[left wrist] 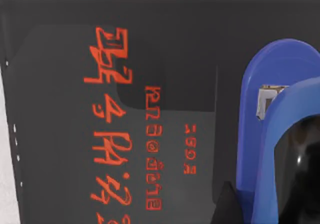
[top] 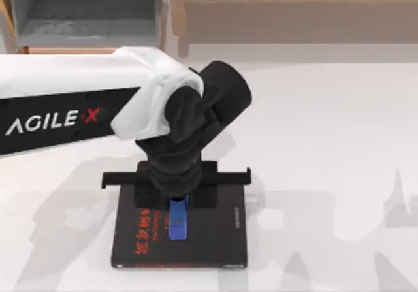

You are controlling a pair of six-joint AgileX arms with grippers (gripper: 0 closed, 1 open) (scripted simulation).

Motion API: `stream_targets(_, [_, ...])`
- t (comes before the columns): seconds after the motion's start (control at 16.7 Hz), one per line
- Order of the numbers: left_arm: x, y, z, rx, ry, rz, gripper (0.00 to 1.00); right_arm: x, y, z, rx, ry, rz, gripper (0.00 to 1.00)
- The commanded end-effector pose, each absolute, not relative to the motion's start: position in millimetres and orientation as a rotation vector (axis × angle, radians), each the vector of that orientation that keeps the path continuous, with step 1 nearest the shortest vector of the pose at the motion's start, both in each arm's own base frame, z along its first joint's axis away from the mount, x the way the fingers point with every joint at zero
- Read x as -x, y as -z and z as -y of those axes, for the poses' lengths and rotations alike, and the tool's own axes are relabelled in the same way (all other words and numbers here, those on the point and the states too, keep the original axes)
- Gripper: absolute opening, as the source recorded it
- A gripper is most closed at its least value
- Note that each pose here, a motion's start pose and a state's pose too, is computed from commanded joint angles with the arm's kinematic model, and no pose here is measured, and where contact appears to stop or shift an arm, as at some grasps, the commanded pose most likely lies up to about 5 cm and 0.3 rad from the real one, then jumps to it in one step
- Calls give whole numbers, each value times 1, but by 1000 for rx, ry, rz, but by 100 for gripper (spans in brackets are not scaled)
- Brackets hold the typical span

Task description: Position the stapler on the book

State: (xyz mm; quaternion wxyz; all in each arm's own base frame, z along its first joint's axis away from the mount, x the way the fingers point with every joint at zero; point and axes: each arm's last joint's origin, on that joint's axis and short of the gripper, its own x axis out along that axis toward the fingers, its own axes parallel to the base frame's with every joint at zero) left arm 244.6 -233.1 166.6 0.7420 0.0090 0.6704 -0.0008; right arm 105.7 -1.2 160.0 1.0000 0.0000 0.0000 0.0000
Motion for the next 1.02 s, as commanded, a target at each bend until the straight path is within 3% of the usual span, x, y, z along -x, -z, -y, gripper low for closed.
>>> stream_targets(0.42, [-245, -152, 233, -19, 3, -1468, 0, -106, -160, 1, 0, 0, 0, 100])
stream_targets(1.02, [-245, -152, 233, -19, 3, -1468, 75, -106, -160, 1, 0, 0, 0, 100])
